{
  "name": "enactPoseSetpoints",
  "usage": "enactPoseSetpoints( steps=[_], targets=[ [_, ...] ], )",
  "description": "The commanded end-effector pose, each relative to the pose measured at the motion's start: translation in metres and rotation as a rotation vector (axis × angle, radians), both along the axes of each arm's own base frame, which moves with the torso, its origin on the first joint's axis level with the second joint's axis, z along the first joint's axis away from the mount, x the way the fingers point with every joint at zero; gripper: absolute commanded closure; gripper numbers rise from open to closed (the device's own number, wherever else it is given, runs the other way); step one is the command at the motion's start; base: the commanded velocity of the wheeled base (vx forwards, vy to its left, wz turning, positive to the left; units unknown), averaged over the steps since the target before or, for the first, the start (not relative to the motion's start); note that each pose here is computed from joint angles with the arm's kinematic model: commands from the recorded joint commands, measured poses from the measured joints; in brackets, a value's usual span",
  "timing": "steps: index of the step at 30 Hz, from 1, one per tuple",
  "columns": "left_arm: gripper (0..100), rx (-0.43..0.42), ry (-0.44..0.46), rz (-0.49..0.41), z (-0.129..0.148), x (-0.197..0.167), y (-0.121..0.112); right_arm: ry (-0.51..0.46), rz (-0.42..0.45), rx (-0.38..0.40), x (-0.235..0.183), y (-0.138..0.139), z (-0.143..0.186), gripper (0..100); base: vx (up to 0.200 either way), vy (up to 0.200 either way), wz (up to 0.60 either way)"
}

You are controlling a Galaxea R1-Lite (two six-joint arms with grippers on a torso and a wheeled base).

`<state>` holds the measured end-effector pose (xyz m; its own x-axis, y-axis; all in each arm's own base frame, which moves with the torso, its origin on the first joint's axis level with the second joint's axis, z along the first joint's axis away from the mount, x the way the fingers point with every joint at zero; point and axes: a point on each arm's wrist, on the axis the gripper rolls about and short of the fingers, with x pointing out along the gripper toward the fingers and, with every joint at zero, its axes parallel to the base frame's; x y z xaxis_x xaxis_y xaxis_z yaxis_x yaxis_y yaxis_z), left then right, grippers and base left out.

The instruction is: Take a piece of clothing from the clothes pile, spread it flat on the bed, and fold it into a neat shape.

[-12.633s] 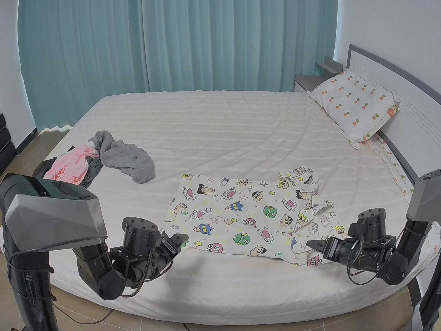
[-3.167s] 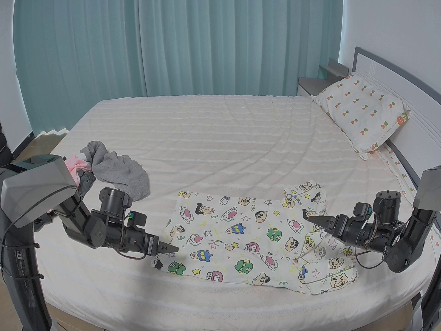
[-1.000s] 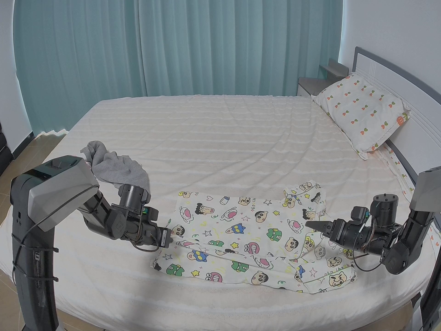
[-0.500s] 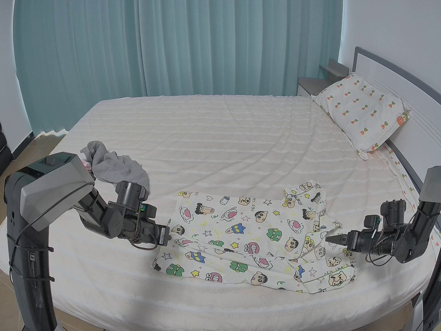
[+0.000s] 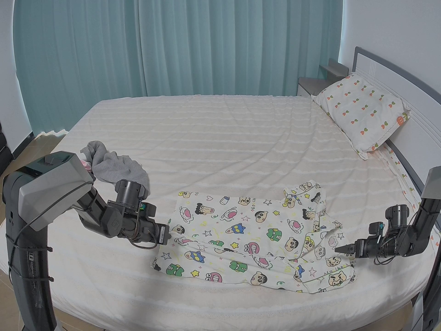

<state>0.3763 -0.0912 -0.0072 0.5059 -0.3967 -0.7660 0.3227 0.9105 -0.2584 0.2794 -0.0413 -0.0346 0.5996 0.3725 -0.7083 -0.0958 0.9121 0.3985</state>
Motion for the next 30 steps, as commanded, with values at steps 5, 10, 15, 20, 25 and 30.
enactPoseSetpoints(
  steps=[5,10,15,20,25,30],
  targets=[
    [100,-0.007,0.005,0.008,0.000,0.000,-0.001,0.041,0.053,0.044,-0.002,0.004,-0.015,0,0.000,0.000,0.00],
    [100,-0.006,0.008,0.007,-0.001,0.000,-0.001,0.037,0.076,0.030,-0.002,0.006,-0.017,0,0.000,0.000,0.00],
    [100,-0.006,0.008,0.005,-0.002,0.000,-0.002,0.030,0.123,0.018,-0.003,0.012,-0.018,100,0.000,0.000,0.00],
    [100,-0.006,0.008,0.005,-0.001,-0.001,-0.002,0.028,0.127,0.022,-0.003,0.013,-0.018,100,0.000,0.000,0.00],
    [100,-0.007,0.004,0.007,-0.002,-0.001,-0.002,0.017,0.145,0.067,-0.006,0.012,-0.015,100,0.000,0.000,0.00],
    [100,-0.006,0.007,0.007,-0.002,-0.003,-0.001,-0.004,0.145,0.096,-0.008,0.007,-0.010,100,0.000,0.000,0.00]
  ],
)
